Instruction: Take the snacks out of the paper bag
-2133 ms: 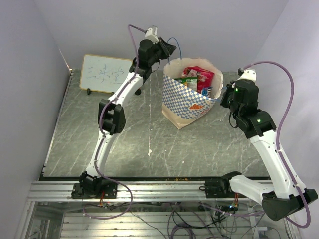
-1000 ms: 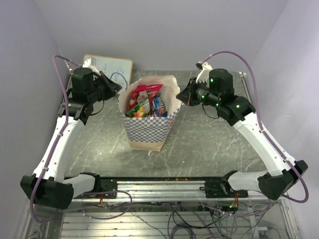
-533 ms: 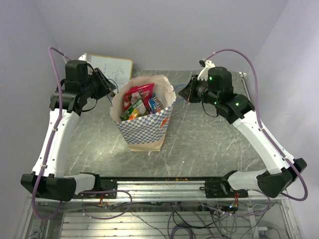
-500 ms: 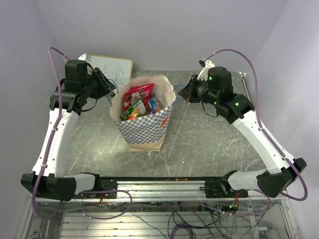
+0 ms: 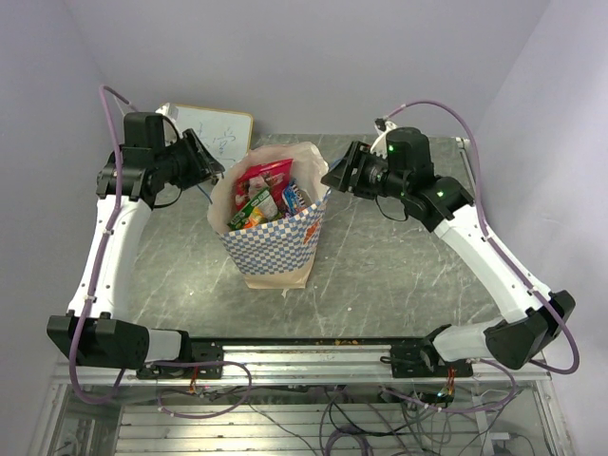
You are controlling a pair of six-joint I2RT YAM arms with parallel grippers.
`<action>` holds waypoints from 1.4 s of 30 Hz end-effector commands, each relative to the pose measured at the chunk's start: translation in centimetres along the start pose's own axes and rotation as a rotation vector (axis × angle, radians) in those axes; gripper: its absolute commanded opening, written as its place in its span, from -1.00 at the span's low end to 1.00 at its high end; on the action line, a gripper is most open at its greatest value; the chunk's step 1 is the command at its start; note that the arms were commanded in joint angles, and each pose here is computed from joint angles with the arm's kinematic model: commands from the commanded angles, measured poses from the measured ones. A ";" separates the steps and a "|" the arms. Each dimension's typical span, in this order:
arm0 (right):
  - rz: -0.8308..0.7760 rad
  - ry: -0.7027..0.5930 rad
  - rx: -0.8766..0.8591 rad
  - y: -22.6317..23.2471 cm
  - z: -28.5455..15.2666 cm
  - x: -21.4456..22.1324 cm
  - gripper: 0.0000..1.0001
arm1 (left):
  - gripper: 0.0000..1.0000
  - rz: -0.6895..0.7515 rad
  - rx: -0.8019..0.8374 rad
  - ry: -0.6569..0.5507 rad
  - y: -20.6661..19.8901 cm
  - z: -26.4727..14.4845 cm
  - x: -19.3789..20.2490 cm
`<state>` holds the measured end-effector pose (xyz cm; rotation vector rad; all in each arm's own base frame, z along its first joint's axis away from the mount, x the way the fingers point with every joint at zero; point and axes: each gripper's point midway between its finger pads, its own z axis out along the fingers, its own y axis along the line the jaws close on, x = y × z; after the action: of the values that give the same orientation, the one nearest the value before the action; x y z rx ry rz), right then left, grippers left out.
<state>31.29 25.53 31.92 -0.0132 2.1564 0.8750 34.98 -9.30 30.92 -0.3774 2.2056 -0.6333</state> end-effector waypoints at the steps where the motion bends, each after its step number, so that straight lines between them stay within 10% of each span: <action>1: 0.151 -0.039 -0.087 2.0 -0.4 -0.8 0.15 | 0.14 0.025 0.124 -0.008 -2.1 -0.7 -0.2; 16: 0.215 -0.120 -0.263 4.7 1.8 -3.5 0.02 | 0.32 -0.066 0.201 0.005 -2.6 -0.8 -0.8; 23: 0.201 -0.132 -0.254 4.0 2.2 -4.1 -0.29 | -0.01 -0.068 0.200 -0.013 -2.2 -0.9 -1.9; 30: 0.156 -0.116 -0.245 3.3 2.0 -4.0 -0.89 | -0.76 -0.083 0.196 -0.016 -2.1 -1.6 -1.5; 42: -0.064 0.061 -0.457 9.3 2.4 -1.0 -1.00 | -0.86 -0.069 0.231 -0.121 -5.6 -4.7 -7.1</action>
<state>33.58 30.71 35.42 -0.1417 1.9978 1.2500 35.68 -9.89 35.18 -0.4003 2.1486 -0.8655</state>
